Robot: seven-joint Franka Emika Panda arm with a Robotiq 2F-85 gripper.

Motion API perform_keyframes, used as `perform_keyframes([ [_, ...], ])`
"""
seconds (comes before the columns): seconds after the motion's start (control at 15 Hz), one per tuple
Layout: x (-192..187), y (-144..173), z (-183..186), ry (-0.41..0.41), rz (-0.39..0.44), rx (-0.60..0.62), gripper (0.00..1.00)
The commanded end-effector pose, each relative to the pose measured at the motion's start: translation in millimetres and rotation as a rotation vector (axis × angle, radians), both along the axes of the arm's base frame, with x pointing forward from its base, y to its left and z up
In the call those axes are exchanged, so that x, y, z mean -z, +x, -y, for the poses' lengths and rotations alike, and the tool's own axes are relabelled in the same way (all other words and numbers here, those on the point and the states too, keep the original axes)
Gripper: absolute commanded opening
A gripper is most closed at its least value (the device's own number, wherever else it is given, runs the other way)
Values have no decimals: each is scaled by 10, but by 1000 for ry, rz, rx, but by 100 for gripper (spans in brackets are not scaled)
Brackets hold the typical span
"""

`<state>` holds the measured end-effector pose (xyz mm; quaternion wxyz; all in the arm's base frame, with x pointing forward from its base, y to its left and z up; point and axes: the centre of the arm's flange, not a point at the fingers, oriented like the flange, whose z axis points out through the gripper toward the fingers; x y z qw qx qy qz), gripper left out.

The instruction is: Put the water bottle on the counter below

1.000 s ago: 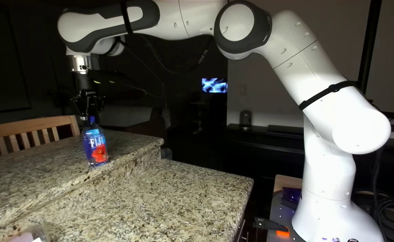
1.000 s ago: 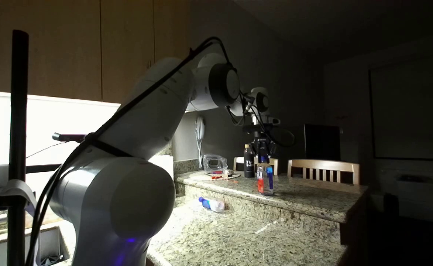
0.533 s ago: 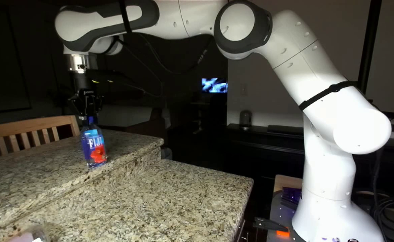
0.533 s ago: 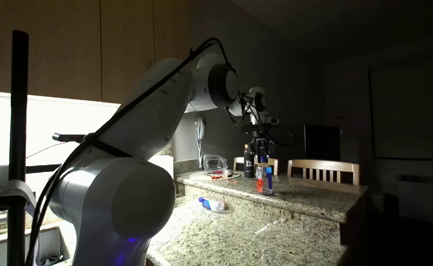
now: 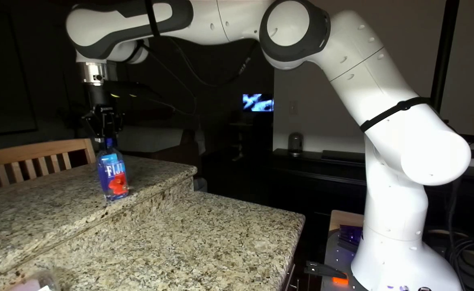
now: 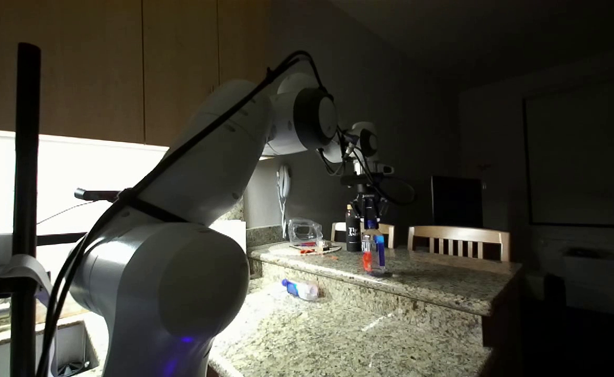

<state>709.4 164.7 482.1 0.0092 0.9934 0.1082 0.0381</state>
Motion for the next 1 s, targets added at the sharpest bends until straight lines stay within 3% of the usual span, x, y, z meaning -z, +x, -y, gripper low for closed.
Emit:
perform_keyframes([
  [0.0,-268,-409,126,-6,6,-14,15],
  [0.33,-421,-810,291,17,-27,-31,15],
  [0.93,-90,-1917,650,33,-117,-67,15],
])
